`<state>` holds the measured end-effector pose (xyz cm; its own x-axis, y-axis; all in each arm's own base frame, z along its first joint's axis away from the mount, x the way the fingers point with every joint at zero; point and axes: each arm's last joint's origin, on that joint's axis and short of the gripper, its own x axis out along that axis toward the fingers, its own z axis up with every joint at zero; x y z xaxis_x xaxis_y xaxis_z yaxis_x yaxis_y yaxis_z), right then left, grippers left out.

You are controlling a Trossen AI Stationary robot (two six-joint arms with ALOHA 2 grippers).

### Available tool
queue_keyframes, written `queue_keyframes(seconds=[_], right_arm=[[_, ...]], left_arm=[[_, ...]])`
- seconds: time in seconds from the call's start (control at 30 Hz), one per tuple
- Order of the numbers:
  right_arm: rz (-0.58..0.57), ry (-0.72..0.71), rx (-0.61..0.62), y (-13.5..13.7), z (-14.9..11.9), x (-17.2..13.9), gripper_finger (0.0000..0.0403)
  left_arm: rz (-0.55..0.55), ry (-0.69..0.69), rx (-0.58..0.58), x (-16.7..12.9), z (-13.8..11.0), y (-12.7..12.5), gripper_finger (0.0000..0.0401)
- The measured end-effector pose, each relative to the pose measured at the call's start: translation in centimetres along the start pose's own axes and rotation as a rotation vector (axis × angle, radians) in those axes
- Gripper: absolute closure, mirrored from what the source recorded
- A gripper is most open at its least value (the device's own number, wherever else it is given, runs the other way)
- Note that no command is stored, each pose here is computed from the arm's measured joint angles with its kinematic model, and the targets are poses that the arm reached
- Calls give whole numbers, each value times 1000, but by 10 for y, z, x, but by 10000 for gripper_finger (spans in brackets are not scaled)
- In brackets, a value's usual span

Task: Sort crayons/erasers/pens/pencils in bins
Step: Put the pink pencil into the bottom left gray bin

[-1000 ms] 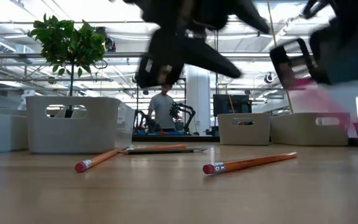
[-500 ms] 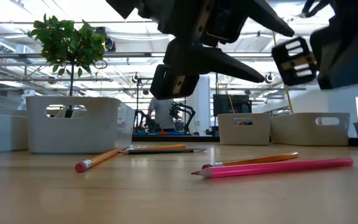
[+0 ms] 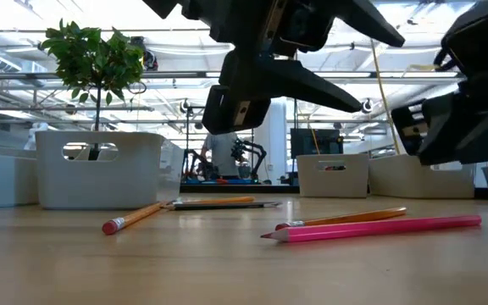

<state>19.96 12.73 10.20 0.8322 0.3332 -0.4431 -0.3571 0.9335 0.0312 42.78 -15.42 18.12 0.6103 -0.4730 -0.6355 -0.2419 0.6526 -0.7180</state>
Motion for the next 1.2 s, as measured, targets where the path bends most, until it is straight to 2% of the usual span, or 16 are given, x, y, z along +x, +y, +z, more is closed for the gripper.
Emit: queue_keyframes(seconds=[0.53,0.73,1.07,1.2], right_arm=[[1,6,-25,-3,-35,13,293],[11,-11,1,-6,-45,19,298],[33,-30,62,-11,-56,25,371],[47,-13,56,-12,-64,29,389]], left_arm=[[25,-37,10,0,1,1,231],[34,-52,10,0,2,1,231],[34,-61,11,0,2,1,231],[35,-60,46,0,2,0,231]])
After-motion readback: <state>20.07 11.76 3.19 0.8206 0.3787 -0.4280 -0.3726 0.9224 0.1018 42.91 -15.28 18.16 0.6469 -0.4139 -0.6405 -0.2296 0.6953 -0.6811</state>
